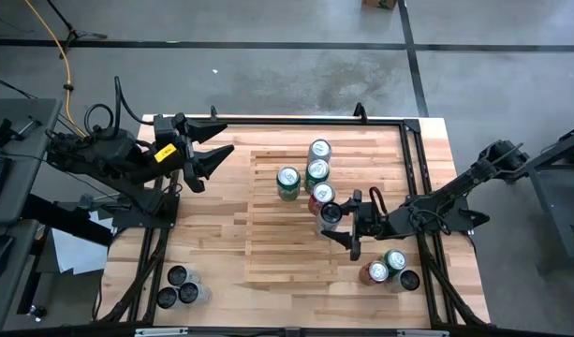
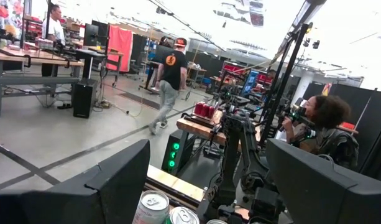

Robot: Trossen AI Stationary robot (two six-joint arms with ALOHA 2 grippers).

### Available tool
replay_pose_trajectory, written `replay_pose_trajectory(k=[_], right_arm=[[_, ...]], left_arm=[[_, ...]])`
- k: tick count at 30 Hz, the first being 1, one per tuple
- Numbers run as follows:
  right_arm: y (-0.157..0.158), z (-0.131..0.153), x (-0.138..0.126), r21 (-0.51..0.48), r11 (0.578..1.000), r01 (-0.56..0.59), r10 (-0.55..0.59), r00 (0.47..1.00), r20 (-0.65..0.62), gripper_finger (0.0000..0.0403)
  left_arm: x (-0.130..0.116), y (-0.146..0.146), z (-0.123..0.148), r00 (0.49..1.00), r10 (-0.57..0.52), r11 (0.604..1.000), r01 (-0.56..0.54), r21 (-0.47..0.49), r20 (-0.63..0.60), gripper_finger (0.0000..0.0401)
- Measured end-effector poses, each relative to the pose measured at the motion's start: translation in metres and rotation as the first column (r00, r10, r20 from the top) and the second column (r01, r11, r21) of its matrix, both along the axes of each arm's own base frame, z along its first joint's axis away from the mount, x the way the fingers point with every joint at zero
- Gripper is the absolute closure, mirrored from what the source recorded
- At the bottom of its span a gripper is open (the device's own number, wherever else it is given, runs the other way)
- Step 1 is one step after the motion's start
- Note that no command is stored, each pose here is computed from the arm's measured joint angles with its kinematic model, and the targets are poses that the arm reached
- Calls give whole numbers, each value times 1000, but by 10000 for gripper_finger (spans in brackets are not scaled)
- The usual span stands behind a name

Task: Place canned beverage on shelf
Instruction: Put the top white pink soda can on the shelf

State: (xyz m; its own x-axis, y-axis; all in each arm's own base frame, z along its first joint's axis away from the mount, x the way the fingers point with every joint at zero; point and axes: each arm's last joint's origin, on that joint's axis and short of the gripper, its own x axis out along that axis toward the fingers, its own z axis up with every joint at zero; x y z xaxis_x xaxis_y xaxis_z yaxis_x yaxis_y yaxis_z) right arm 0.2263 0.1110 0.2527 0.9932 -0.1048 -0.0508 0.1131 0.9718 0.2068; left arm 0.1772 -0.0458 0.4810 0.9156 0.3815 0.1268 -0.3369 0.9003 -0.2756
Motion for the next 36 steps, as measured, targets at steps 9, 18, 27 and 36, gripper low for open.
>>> replay_pose_trajectory(k=[9, 18, 27, 36], right_arm=[[0, 0, 0, -42, 999, -1, 1, 1000, -6, 113], [0, 0, 0, -44, 999, -8, 8, 1000, -5, 56], [2, 0, 0, -43, 997, -59, 59, 998, -10, 22], [2, 0, 0, -42, 996, -84, 84, 996, -10, 22]], left_arm=[[0, 0, 0, 1000, 0, 1000, 0, 0, 0, 89], [0, 0, 0, 1000, 0, 1000, 0, 0, 0, 89], [0, 0, 0, 1000, -1, 1000, 1, 0, 0, 89], [0, 0, 0, 1000, -1, 1000, 1, 0, 0, 89]])
